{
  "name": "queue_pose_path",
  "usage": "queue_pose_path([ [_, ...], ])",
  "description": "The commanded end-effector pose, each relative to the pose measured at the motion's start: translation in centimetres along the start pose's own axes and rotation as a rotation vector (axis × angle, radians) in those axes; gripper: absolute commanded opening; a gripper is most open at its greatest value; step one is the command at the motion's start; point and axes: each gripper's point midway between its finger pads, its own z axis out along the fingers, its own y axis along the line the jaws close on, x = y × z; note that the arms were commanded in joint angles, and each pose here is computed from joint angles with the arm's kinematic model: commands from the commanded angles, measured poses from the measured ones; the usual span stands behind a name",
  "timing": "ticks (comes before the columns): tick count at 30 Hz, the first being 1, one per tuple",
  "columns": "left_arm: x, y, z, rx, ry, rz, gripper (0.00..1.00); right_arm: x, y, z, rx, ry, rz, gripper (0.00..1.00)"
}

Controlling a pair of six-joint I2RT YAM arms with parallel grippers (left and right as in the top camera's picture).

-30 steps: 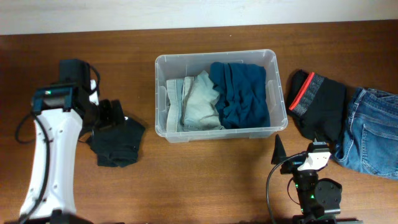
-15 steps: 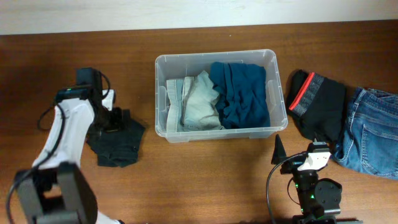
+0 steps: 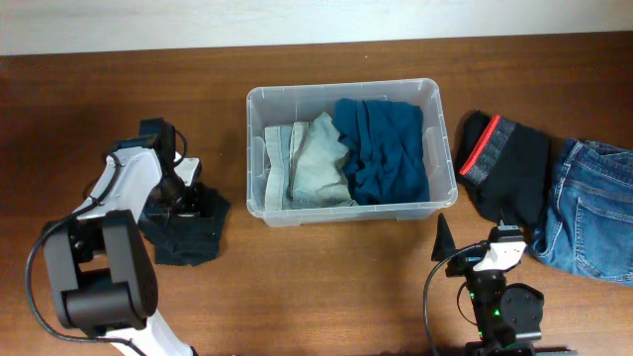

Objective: Pack container
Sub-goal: 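Lower the left gripper and grasp the black Nike shirt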

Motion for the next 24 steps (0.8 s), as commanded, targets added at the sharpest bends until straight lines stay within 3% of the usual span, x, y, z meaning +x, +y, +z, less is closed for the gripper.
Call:
queue_pose_path([
  [1, 1.1, 0.2, 2.2, 0.000, 0.072, 0.020, 0.99, 0.2, 0.2, 0.0, -0.012, 0.004, -0.007, 0.98],
  [15, 1.8, 0.2, 4.4, 0.003, 0.113, 0.019, 0.99, 0.2, 0.2, 0.0, -0.012, 0.004, -0.007, 0.98],
  [20, 2.3, 0.1, 5.5, 0.009, 0.150, 0.019, 0.89, 0.2, 0.2, 0.0, -0.012, 0.004, -0.007, 0.98],
  [24, 2.4, 0.1, 6.4, 0.013, 0.167, 0.019, 0.89, 0.2, 0.2, 0.0, -0.012, 0.004, -0.007, 0.98],
])
